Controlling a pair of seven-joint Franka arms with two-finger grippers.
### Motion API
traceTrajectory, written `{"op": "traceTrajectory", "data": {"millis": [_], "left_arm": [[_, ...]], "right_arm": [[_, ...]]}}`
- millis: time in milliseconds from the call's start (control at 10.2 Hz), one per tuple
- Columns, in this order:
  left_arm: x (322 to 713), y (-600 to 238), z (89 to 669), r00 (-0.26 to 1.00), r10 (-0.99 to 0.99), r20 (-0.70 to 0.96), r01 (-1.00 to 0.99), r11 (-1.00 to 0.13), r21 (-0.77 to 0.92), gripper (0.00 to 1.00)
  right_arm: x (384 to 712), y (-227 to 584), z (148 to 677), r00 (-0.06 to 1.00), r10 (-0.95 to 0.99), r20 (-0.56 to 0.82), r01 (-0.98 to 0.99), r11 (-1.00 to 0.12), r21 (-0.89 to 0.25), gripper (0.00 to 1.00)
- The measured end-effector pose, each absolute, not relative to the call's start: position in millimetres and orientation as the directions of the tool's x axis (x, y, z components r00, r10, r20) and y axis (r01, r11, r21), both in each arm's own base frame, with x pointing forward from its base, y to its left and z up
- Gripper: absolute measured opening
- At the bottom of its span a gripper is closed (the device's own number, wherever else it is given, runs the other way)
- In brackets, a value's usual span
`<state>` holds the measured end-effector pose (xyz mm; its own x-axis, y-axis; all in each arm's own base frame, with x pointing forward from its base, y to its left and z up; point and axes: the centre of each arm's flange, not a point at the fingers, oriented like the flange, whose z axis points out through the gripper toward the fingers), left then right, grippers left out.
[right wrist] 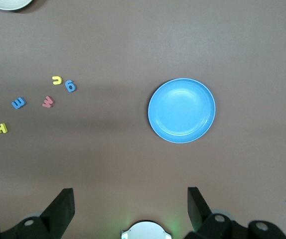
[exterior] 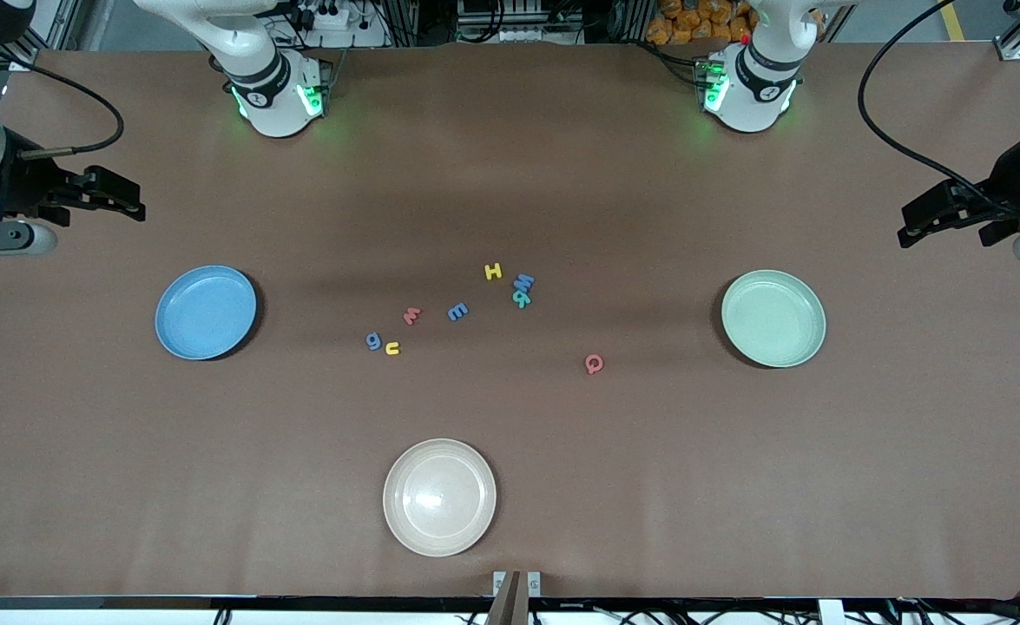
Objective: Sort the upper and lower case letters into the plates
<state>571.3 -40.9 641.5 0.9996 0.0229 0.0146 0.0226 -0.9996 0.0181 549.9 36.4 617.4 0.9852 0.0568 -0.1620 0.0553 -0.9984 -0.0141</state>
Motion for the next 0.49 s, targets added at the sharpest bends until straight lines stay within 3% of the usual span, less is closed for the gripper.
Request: {"op": "traceTrajectory", "data": {"millis": [489], "left_arm": [[574.3,-39.5,636.3,1.0,0.025,0.006,0.025,-1.0,0.019,1.0]], "right_arm": [[550.2,35.4,617.1,0.985,0.055,-0.163,0.053,-0.998,-0.014,1.0]]}}
